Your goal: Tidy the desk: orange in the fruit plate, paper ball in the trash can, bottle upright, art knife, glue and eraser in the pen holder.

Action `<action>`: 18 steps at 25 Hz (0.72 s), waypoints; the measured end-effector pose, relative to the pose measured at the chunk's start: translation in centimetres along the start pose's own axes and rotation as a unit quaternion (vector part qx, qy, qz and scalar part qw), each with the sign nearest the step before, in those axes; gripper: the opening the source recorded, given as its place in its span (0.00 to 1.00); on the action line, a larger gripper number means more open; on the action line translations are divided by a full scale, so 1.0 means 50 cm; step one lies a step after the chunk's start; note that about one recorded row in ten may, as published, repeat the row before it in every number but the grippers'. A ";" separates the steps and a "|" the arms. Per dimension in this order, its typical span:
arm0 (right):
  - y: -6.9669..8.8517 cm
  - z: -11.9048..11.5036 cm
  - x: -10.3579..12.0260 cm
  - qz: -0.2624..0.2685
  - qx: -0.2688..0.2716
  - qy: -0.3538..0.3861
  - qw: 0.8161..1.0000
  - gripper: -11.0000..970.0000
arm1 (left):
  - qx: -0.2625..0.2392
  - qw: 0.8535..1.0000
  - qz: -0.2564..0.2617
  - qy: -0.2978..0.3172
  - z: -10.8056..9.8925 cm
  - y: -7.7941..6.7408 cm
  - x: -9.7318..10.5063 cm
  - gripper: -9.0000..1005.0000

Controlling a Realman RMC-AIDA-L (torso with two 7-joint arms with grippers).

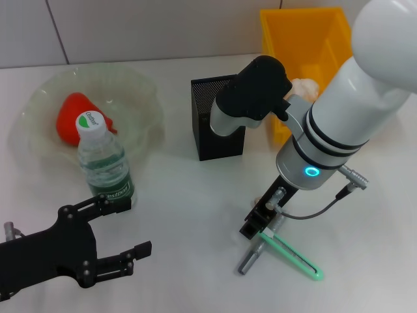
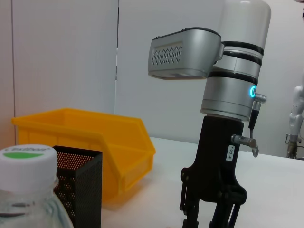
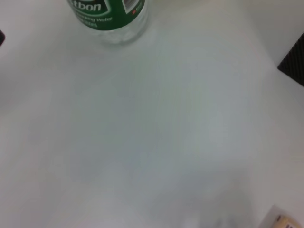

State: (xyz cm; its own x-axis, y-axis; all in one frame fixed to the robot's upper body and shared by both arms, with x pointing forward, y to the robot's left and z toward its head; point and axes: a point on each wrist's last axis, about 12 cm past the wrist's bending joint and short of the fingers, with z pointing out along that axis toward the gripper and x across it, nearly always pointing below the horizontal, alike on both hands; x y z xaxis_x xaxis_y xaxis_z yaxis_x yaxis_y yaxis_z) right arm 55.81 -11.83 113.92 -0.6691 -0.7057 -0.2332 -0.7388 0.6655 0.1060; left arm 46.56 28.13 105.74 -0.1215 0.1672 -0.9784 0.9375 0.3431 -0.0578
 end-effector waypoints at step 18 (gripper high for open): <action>-0.002 0.010 0.000 -0.001 -0.012 0.009 1.000 0.48 | 0.000 1.000 0.001 0.000 0.001 0.001 -0.001 0.81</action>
State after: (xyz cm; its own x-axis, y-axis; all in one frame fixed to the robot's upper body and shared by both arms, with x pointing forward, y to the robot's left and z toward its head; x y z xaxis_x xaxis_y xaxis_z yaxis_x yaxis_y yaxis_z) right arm 55.91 -11.76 113.45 -0.6691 -0.7108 -0.2168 -0.7413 0.6588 0.1282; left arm 46.62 28.11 105.76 -0.1204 0.1678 -0.9785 0.9376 0.3430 -0.0566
